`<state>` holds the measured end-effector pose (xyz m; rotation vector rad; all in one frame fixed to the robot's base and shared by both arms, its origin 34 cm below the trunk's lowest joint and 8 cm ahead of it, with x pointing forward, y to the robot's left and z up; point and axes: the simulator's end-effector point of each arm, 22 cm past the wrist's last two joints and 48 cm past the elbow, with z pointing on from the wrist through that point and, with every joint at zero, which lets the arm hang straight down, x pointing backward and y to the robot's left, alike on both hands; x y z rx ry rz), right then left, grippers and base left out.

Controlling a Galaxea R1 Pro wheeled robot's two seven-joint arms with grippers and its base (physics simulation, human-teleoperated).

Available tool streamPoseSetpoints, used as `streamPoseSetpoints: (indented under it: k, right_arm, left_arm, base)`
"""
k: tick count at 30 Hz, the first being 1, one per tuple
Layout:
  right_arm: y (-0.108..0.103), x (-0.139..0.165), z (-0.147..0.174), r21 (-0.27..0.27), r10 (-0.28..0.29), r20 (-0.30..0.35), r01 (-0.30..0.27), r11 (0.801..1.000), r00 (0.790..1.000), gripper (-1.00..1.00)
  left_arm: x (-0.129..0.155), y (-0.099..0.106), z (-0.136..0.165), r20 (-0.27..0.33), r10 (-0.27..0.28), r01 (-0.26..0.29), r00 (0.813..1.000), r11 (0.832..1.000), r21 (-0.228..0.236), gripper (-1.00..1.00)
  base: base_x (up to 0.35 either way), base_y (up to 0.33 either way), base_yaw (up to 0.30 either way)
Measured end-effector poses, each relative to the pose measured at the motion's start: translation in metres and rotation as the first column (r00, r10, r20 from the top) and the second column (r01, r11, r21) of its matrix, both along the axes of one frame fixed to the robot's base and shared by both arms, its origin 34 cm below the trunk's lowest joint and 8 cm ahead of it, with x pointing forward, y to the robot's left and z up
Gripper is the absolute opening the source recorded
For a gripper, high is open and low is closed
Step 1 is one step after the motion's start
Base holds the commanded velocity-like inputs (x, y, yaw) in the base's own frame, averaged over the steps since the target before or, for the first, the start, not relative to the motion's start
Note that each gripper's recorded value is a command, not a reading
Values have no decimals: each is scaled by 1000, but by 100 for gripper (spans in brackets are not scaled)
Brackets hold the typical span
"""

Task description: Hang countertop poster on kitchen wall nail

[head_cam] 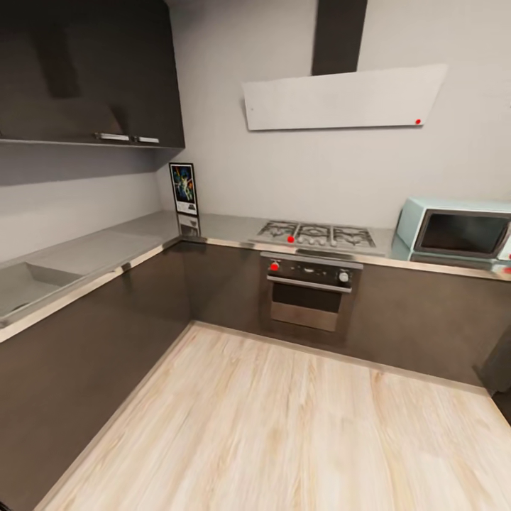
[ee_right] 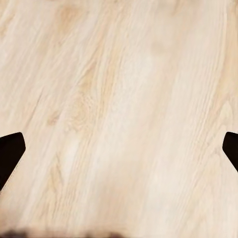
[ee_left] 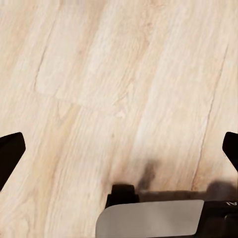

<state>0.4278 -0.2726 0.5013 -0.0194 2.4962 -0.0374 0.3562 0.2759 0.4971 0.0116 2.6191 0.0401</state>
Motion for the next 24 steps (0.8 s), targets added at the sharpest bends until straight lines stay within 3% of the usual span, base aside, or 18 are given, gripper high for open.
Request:
streamPoseSetpoints:
  k: [24]
  right_arm:
    - [-1, 0, 0, -1, 1, 0, -1, 1000, 1000, 100]
  left_arm:
    - [0, 0, 0, 0, 0, 0, 1000, 1000, 0, 100]
  base:
    - [335, 75, -9]
